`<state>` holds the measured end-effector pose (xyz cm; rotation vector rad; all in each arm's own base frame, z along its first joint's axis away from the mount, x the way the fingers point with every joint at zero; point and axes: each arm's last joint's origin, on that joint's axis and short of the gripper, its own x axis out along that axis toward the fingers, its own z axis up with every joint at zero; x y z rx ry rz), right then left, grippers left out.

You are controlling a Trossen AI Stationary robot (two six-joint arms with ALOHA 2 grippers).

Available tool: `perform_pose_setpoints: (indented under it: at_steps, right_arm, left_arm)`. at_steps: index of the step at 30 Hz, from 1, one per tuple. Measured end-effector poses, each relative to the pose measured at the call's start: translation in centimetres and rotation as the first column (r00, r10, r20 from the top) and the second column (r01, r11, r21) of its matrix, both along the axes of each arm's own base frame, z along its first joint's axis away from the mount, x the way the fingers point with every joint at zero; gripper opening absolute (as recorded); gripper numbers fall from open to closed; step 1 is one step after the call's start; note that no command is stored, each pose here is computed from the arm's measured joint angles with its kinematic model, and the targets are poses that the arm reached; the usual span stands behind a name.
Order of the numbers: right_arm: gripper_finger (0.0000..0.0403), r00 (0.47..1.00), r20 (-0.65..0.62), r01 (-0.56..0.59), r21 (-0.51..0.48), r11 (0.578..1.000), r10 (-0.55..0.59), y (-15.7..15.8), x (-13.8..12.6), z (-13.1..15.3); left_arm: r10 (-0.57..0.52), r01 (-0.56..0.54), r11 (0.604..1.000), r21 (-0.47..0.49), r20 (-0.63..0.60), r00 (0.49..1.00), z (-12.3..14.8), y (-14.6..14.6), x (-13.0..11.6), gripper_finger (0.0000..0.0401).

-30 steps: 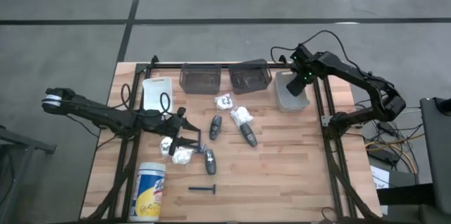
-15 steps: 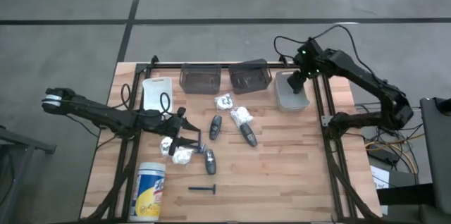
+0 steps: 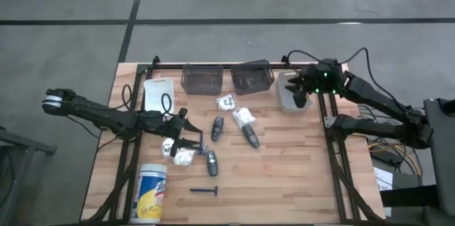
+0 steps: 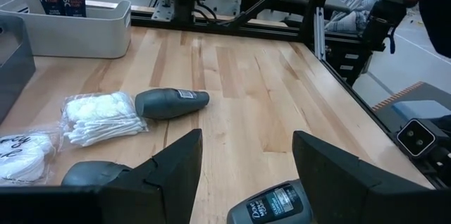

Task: Pick & Place Travel size toiletries
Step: Put the blue razor into the left black bin

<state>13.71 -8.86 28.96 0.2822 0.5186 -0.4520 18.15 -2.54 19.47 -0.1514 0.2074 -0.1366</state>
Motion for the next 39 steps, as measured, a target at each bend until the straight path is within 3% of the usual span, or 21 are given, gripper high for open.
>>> perform_pose_setpoints:
  at_steps: [3, 7, 13, 18, 21, 25, 31, 35, 39]
  right_arm:
    - [0.0138, 0.994, 0.012, -0.109, -0.028, 0.994, 0.109, 1.3, 0.9, 0.1]
    - [0.0124, 0.962, 0.058, -0.263, -0.068, 0.962, 0.267, 3.4, 2.7, 0.0]
    - [0.0101, 0.855, 0.155, -0.478, -0.134, 0.868, 0.495, 7.4, 5.4, -2.3]
    - [0.0078, 0.765, 0.199, -0.591, -0.162, 0.79, 0.613, 10.3, 6.5, -4.3]
    - [0.0064, 0.743, 0.212, -0.61, -0.176, 0.773, 0.635, 11.3, 6.9, -4.9]
    - [0.0048, 0.769, 0.186, -0.574, -0.222, 0.789, 0.612, 11.7, 7.4, -5.1]
    - [0.0037, 0.77, 0.125, -0.576, -0.286, 0.766, 0.625, 11.8, 8.8, -5.7]
    - [0.0048, 0.757, 0.136, -0.572, -0.338, 0.748, 0.64, 12.0, 10.4, -6.4]
    - [0.0075, 0.748, 0.13, -0.572, -0.37, 0.732, 0.65, 12.2, 12.0, -7.5]
  left_arm:
    - [0.009, -0.009, 1.0, -0.001, 0.005, 1.0, 0.0, 0.0, 0.0, 0.0226]
    - [0.03, -0.03, 0.997, -0.07, 0.001, 1.0, 0.1, 0.0, 0.0, 0.0226]
    - [0.07, -0.07, 0.993, -0.098, -0.003, 0.998, 0.1, 0.1, 0.0, 0.0226]
    - [0.072, -0.072, 0.991, -0.112, -0.007, 0.997, 0.1, 0.1, 0.0, 0.0226]
    - [0.071, -0.072, 0.992, -0.109, -0.006, 0.997, 0.1, 0.1, 0.0, 0.0225]
    - [0.062, -0.062, 0.996, -0.059, 0.001, 0.998, 0.1, 0.1, 0.0, 0.0225]
    - [0.038, -0.038, 0.999, -0.016, 0.0, 0.999, 0.0, -0.1, 0.0, 0.0224]
    - [0.013, -0.013, 1.0, 0.012, -0.048, 0.999, 0.6, -0.6, 0.3, 0.0224]
    - [0.011, 0.005, 0.996, 0.086, -0.178, 0.984, 1.9, -1.1, 0.7, 0.0224]
